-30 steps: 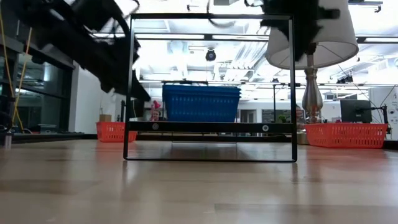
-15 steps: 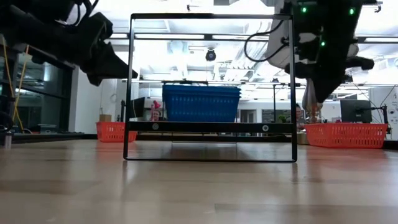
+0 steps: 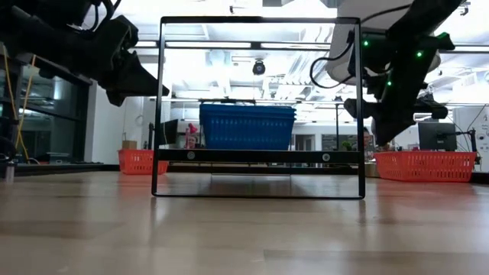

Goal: Stack baskets on shelf by color
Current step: Put the top right orange bin on the shelf

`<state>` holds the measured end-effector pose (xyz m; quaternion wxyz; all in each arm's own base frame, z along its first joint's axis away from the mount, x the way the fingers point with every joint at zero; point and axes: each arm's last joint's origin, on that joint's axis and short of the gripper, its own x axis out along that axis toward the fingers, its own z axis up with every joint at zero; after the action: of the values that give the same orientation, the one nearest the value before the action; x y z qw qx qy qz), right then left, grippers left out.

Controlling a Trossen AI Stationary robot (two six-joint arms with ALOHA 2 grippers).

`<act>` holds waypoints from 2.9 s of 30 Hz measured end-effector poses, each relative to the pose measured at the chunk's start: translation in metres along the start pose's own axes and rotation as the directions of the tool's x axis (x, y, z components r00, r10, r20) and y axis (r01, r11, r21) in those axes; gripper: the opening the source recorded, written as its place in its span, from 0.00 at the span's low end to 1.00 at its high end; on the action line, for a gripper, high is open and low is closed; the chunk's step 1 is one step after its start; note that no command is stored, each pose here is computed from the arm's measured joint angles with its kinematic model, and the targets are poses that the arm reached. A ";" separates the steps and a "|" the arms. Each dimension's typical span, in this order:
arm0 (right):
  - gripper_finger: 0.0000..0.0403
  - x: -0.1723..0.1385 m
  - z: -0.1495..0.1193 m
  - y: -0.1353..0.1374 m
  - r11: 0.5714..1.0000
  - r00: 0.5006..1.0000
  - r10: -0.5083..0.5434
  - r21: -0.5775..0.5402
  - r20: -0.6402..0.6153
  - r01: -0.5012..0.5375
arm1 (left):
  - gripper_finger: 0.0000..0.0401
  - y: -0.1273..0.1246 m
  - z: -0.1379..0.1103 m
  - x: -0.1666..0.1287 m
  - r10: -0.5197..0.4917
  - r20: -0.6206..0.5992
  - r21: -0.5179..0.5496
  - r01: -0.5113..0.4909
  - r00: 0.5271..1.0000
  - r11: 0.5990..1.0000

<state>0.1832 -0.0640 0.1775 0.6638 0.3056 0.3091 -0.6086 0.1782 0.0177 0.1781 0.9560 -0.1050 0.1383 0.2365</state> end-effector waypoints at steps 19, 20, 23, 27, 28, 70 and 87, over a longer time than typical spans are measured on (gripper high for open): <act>0.41 0.028 -0.008 0.009 0.994 0.994 -0.111 0.014 -0.010 0.111 | 0.00 0.000 0.000 0.000 0.000 -0.001 -0.019 0.000 1.000 1.000; 0.41 0.030 -0.008 0.008 0.992 0.992 -0.125 0.009 -0.014 0.125 | 0.00 0.000 0.000 0.000 0.000 -0.001 -0.019 0.000 1.000 1.000; 0.41 0.036 -0.010 0.008 0.987 0.987 -0.158 -0.002 -0.022 0.158 | 0.00 0.000 0.000 0.000 0.000 -0.001 -0.019 0.000 1.000 1.000; 0.36 0.038 -0.011 0.008 0.986 0.985 -0.169 -0.016 -0.026 0.169 | 0.00 0.000 0.000 0.000 0.000 -0.001 -0.019 0.000 1.000 1.000; 0.32 0.038 -0.011 0.008 0.986 0.986 -0.166 -0.032 -0.029 0.165 | 0.00 0.000 0.000 0.000 0.000 -0.001 -0.019 0.000 1.000 1.000; 0.00 -0.215 -0.046 0.136 -0.721 0.770 0.468 -0.691 -0.434 0.049 | 0.00 -0.061 0.021 -0.036 -0.763 0.174 0.066 0.766 0.623 0.640; 0.00 -0.161 0.017 0.149 -0.912 0.533 0.398 -0.382 -0.746 0.147 | 0.00 -0.083 0.010 -0.059 -0.772 0.169 0.151 0.757 0.613 0.635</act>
<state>0.3218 0.0338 0.3185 0.6824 -0.4866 0.3246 0.4383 0.1701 -0.0764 0.2172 0.9773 -0.0963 -0.0174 -0.1879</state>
